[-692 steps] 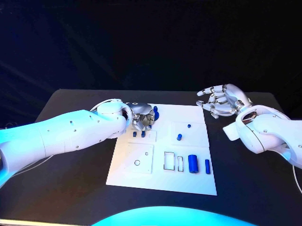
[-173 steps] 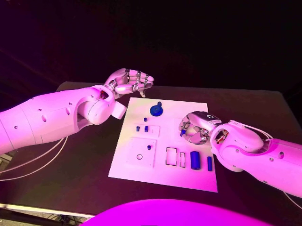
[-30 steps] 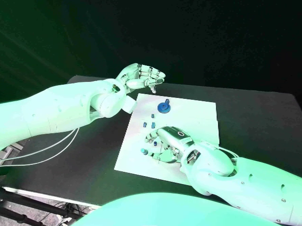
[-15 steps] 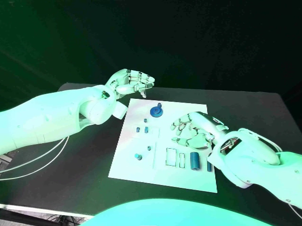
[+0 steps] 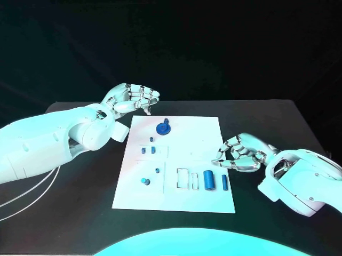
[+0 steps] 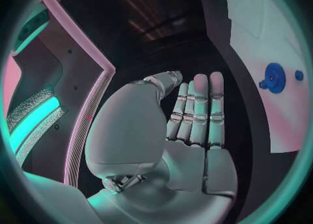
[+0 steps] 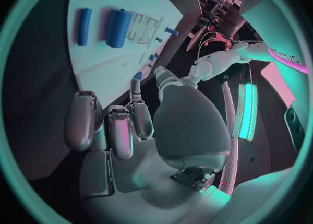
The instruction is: Assemble the parts on the task board
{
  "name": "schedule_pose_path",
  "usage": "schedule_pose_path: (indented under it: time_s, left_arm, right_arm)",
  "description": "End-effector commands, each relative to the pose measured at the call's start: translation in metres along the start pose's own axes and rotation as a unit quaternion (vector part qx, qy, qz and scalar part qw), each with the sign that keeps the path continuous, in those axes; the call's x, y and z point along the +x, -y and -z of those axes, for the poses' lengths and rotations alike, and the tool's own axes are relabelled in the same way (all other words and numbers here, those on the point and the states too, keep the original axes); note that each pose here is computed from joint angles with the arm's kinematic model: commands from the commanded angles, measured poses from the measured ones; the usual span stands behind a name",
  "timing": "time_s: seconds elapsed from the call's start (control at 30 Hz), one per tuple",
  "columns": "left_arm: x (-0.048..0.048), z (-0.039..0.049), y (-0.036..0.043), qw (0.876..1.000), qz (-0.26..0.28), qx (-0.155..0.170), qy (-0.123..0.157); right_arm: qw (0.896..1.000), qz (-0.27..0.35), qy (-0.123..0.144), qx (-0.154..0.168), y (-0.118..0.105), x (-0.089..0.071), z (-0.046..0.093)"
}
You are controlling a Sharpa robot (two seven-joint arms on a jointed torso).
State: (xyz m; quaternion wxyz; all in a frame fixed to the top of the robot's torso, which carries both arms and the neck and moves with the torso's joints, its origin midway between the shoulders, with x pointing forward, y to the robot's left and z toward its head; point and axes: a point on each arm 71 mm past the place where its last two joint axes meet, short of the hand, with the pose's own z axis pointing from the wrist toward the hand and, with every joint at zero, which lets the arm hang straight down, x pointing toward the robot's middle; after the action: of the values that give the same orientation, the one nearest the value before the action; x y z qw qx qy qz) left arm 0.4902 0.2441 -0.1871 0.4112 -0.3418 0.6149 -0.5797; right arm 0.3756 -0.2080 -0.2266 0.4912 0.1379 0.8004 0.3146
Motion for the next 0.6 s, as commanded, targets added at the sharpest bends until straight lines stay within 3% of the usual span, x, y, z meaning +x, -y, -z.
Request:
schedule_pose_path:
  time_s: [0.03, 0.3, 0.6]
  left_arm:
    - [0.0029, 0.0007, 0.0015, 1.0, 0.01, 0.008, -0.005]
    - [0.0048, 0.0013, 0.0012, 1.0, 0.012, 0.007, -0.007]
    - [0.0055, 0.0021, 0.0012, 1.0, 0.012, 0.007, -0.008]
  right_arm:
    - [0.998, 0.005, -0.028, 0.064, 0.013, 0.01, 0.005]
    - [0.995, 0.021, -0.033, 0.096, 0.025, 0.026, 0.005]
    - [0.994, 0.03, -0.039, 0.101, 0.027, 0.04, -0.004]
